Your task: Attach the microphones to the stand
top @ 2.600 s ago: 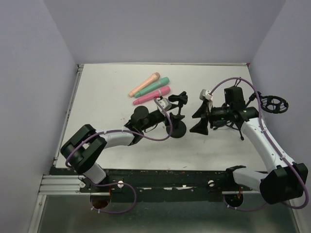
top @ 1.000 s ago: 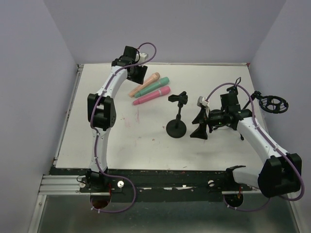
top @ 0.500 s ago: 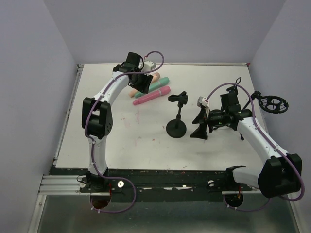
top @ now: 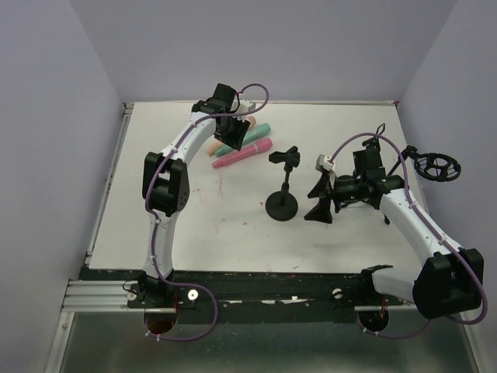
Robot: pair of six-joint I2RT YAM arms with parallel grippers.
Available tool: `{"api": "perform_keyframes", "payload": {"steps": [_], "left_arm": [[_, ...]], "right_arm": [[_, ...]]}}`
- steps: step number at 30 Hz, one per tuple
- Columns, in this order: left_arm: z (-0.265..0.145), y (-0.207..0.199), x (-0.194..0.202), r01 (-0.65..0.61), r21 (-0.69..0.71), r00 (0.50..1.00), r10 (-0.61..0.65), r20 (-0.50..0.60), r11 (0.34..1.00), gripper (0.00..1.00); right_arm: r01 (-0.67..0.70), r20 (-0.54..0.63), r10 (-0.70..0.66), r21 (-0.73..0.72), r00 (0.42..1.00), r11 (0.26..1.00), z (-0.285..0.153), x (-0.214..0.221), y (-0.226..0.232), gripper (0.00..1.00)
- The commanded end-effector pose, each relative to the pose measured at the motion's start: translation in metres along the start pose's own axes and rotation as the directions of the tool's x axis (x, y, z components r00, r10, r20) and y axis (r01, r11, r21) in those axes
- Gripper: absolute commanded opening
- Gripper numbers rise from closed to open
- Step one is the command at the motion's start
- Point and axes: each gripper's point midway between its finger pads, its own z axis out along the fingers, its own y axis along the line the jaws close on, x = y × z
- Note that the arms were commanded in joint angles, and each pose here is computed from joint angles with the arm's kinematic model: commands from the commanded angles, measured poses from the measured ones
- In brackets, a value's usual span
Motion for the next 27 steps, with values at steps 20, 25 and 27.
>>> {"api": "perform_keyframes", "payload": {"steps": [20,25,27], "left_arm": [[0.030,0.011,0.025,0.053,-0.120,0.990,-0.068,-0.127,0.991,0.56],[0.030,0.013,0.027,0.050,-0.132,0.989,-0.068,-0.134,0.990,0.57],[0.030,0.013,0.028,0.049,-0.132,0.988,-0.067,-0.138,0.990,0.57]], "right_arm": [[0.035,0.007,-0.035,0.022,0.999,0.999,-0.006,-0.009,0.000,0.92],[0.036,0.008,-0.036,0.021,0.999,0.999,-0.007,-0.009,0.000,0.92],[0.037,0.008,-0.037,0.023,0.999,0.999,-0.007,-0.010,0.000,0.92]]}}
